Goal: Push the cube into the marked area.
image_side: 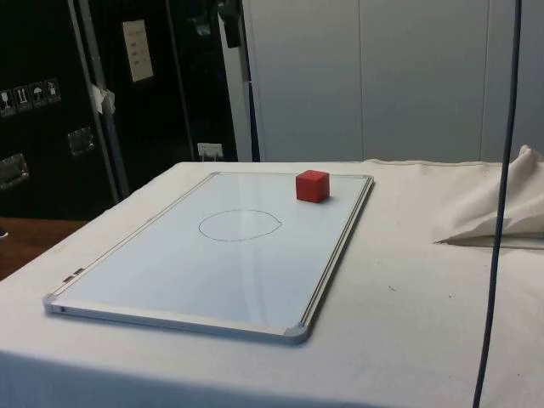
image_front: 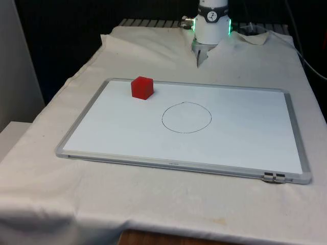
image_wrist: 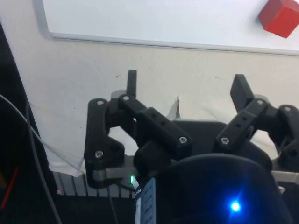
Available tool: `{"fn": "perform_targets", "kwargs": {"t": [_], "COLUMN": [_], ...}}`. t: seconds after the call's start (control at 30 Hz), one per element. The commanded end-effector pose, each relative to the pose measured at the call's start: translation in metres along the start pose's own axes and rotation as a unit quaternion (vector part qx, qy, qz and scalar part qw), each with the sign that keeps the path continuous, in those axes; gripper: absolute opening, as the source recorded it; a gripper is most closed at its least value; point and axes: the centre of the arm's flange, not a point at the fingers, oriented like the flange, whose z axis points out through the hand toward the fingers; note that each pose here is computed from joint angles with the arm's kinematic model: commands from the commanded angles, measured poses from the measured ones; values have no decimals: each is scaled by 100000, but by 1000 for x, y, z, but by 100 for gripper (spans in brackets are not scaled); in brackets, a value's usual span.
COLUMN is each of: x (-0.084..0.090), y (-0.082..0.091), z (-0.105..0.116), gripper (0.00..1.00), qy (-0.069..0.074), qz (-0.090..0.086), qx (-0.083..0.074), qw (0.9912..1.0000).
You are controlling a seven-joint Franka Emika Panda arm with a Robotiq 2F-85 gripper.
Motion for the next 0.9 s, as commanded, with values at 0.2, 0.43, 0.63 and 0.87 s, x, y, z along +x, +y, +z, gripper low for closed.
{"fn": "perform_targets", "kwargs": {"t": [0.2, 0.43, 0.63, 0.87], "x": [0, 0, -4, -15], "y": [1, 1, 5, 14], "z": [0, 1, -2, -3], "gripper": [62, 29, 0, 0], "qy": [102, -46, 725, 2507], "qz": [-49, 102, 28, 101], "qx": [4, -6, -8, 182], "qw": [100000, 100000, 99997, 99968]}}
